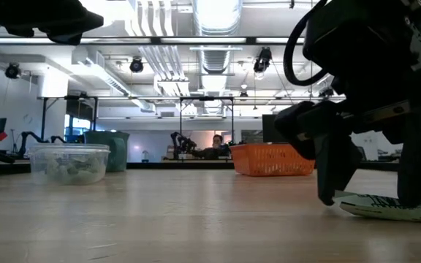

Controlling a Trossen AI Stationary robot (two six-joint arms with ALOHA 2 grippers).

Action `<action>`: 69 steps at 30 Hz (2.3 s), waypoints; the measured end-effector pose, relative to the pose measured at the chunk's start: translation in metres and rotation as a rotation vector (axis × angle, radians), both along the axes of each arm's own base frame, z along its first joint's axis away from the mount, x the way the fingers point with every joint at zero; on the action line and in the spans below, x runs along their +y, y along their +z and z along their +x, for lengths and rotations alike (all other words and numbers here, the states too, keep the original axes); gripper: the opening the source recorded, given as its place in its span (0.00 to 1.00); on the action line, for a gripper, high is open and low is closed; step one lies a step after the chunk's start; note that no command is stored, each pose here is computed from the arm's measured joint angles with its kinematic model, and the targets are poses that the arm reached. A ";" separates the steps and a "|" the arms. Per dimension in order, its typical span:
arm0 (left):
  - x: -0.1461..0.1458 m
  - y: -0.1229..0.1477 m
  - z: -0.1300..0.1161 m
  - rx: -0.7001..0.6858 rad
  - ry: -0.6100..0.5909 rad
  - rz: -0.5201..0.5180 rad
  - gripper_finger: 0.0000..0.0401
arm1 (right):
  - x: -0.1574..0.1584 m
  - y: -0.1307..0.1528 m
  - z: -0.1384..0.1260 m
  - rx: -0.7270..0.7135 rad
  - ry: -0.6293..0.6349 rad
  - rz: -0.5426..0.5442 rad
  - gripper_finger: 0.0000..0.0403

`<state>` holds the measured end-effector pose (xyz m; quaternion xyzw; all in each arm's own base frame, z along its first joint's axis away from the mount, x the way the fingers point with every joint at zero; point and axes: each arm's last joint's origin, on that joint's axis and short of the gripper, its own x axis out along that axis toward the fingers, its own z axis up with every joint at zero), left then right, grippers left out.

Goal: Pick and place items into bin
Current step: Put the light green stevia packet into the orange bin

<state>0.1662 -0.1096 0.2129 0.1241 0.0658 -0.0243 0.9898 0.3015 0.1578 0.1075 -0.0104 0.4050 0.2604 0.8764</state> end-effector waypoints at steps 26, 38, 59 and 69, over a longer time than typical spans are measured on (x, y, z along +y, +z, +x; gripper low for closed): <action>0.000 0.000 0.000 0.002 0.000 0.001 0.33 | 0.002 0.000 -0.001 -0.046 0.091 -0.059 0.13; 0.000 0.000 0.000 0.002 0.001 0.001 0.33 | 0.002 0.000 -0.001 -0.062 0.111 -0.075 0.02; 0.000 0.000 0.000 -0.003 -0.001 0.016 0.33 | -0.019 0.074 -0.021 -0.247 0.007 -0.363 0.02; 0.000 0.001 0.000 -0.004 0.000 0.016 0.33 | -0.068 0.109 -0.023 -0.355 -0.244 -0.751 0.02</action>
